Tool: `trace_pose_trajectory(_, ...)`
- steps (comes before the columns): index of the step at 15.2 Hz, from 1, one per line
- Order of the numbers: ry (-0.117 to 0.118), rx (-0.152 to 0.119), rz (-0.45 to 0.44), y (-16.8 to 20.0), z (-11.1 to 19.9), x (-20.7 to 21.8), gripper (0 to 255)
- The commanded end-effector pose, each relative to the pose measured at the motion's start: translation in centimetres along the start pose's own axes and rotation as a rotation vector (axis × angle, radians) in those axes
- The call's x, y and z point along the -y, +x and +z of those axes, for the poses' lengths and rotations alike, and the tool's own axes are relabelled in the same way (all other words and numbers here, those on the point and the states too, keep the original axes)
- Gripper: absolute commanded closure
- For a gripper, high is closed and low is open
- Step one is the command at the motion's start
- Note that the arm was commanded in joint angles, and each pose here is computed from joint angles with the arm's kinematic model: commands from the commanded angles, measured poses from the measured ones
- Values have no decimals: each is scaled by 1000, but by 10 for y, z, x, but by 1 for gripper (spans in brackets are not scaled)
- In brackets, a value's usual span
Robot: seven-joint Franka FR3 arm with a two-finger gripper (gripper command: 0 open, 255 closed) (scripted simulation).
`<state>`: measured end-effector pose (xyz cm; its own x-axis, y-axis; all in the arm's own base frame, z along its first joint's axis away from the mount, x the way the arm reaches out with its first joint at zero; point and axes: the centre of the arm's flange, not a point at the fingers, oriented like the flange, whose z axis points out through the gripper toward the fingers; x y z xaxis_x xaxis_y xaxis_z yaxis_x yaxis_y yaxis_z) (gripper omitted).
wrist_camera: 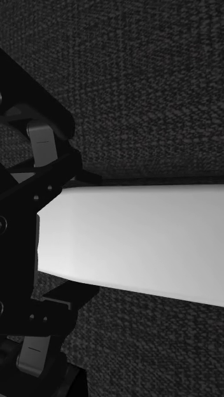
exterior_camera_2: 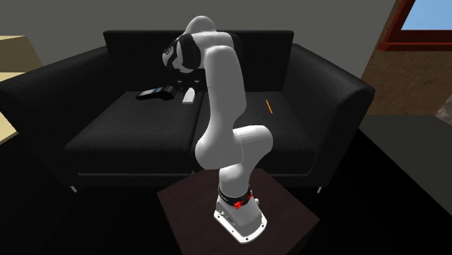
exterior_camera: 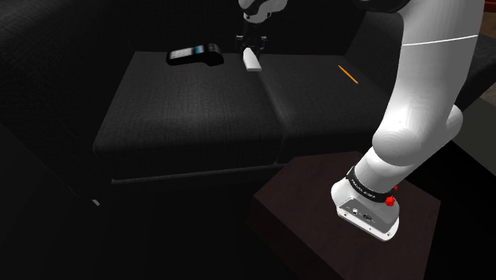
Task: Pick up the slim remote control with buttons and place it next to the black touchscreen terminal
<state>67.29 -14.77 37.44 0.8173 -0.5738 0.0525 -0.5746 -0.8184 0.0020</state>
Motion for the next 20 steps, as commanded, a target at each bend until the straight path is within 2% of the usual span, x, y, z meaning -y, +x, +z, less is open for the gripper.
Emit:
trace_pose_trajectory(1,0,-1,0,1,11,0,255)
trace_pose_trajectory(3,0,-1,0,0,19,0,255)
trace_pose_trajectory(11,0,-1,0,0,19,0,255)
trace_pose_trajectory(12,0,-1,0,0,19,0,0)
trace_pose_trajectory(17,0,-1,0,0,19,0,0)
trace_pose_trajectory(20,0,-1,0,0,-21,0,0)
